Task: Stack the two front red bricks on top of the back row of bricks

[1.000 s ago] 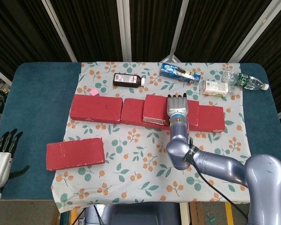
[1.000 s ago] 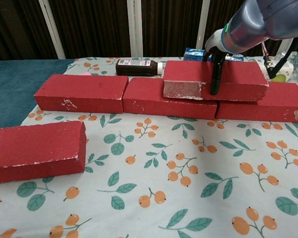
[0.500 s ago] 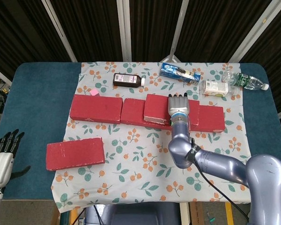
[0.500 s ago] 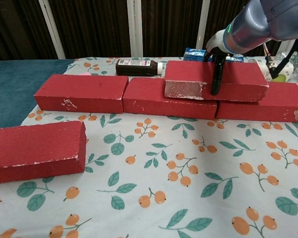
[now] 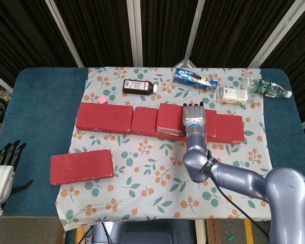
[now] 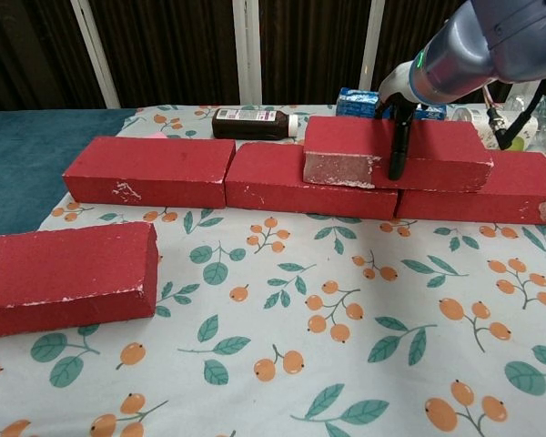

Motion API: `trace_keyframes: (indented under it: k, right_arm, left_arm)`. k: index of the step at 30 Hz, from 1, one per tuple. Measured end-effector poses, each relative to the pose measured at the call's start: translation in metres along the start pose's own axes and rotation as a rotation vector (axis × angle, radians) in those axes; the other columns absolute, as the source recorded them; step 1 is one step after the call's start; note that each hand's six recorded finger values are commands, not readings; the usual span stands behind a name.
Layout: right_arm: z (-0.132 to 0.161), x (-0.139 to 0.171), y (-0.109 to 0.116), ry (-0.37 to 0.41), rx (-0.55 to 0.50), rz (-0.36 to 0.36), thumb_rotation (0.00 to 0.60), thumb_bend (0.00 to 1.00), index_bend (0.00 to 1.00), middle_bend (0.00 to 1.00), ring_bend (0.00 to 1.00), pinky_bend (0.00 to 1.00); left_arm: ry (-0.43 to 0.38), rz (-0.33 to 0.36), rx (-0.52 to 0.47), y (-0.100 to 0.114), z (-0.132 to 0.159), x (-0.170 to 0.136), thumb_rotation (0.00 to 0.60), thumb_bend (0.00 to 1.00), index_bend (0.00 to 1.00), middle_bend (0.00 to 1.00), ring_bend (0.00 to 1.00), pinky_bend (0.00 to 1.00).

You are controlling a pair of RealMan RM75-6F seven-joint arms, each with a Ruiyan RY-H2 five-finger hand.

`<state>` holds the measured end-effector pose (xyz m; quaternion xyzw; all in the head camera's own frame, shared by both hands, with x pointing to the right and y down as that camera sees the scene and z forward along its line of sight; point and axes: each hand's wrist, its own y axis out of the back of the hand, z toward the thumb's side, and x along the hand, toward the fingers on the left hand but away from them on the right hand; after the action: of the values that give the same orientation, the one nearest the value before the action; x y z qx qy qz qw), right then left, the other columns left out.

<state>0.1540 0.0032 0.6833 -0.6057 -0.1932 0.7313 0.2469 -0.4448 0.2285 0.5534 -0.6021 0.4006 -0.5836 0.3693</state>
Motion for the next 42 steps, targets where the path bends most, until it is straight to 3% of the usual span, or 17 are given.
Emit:
trace_keyframes:
  k: [12, 23, 42]
  right_arm:
    - [-0.0009, -0.0009, -0.0001, -0.004, -0.009, 0.0, 0.6, 0.15, 0.29, 0.29, 0.12, 0.0]
    - [-0.0019, 0.0011, 0.0015, -0.005, -0.021, 0.004, 0.6, 0.15, 0.13, 0.14, 0.02, 0.0]
    - [0.0005, 0.0014, 0.0012, -0.011, -0.03, 0.008, 0.6, 0.15, 0.05, 0.08, 0.0, 0.0]
  left_arm:
    - [-0.001, -0.004, 0.004, -0.0013, 0.0007, 0.0007, 0.6, 0.0, 0.05, 0.0, 0.0, 0.12]
    - [0.002, -0.004, 0.005, -0.0012, 0.0003, 0.0005, 0.6, 0.0, 0.05, 0.0, 0.0, 0.12]
    - [0.006, -0.002, 0.003, -0.0003, -0.0012, 0.0004, 0.6, 0.0, 0.05, 0.0, 0.0, 0.12]
